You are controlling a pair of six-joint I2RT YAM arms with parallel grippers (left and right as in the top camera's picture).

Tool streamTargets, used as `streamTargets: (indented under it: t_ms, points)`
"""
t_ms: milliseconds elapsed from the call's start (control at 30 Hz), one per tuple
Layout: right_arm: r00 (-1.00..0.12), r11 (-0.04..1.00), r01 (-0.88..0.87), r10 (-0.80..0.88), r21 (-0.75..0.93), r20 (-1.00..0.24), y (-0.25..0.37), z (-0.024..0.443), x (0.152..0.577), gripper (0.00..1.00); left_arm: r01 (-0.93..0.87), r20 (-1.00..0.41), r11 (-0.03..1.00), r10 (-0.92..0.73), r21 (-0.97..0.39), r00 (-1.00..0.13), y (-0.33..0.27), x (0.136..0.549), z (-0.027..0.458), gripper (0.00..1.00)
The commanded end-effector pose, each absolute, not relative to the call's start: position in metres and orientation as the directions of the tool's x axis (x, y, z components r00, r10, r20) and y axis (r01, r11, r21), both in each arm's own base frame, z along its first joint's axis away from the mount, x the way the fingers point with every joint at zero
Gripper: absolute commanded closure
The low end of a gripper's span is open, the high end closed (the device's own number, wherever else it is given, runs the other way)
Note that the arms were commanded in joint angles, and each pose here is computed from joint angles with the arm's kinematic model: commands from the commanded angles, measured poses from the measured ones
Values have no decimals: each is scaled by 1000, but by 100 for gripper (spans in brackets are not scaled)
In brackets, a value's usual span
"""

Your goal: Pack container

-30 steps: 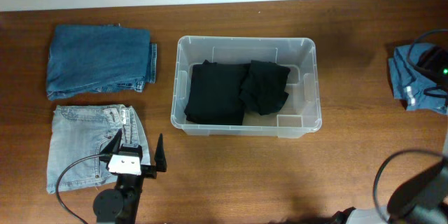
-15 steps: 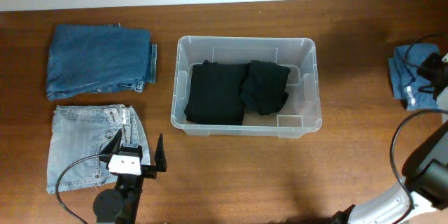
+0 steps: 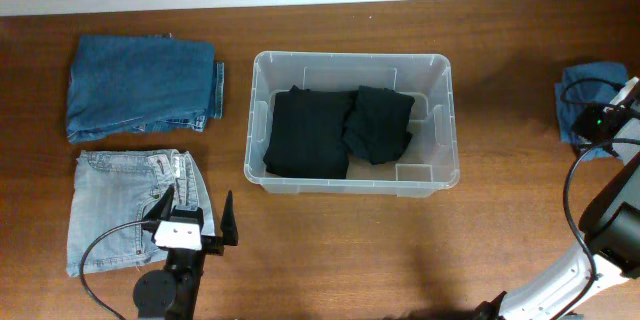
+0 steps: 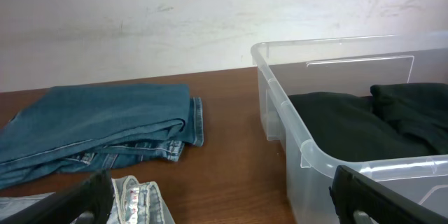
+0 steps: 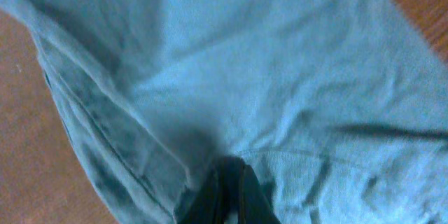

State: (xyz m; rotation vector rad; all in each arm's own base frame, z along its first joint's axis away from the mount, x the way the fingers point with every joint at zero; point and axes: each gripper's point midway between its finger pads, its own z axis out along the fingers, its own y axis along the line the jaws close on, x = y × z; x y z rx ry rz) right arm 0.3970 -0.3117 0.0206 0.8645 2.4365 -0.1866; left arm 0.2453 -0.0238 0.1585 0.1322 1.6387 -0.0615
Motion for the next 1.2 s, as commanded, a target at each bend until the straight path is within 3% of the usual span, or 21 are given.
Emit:
streamTargets:
  t_ms: [0, 300, 400, 567, 667, 833, 967, 1167]
  points:
    - [-672, 779, 626, 564, 39, -481, -308, 11, 384, 96, 122, -995, 991, 64, 55, -70, -23, 245, 157, 1]
    - [-723, 759, 649, 635, 48, -273, -275, -11, 345, 96, 122, -996, 991, 64, 55, -70, -23, 245, 157, 1]
    - [-723, 760, 646, 641, 77, -259, -269, -10, 346, 96, 122, -996, 991, 64, 55, -69, -23, 245, 157, 0]
    - [-710, 814, 547, 575, 196, -406, -265, 29, 382, 96, 122, -996, 991, 64, 55, -70, -23, 245, 157, 1]
    - [-631, 844, 504, 504, 182, -590, -282, 86, 407, 96, 122, -996, 991, 64, 55, -70, -23, 245, 157, 1]
    - [-488, 847, 524, 387, 93, -782, -317, 146, 429, 96, 122, -995, 991, 64, 55, -70, -23, 245, 157, 1]
    - [-471, 811, 585, 372, 33, -800, -339, 132, 431, 96, 122, -995, 991, 64, 55, -70, -23, 245, 157, 1]
    - [-551, 806, 591, 439, 40, -710, -341, 45, 433, 96, 122, -996, 991, 64, 55, -70, -23, 245, 157, 1]
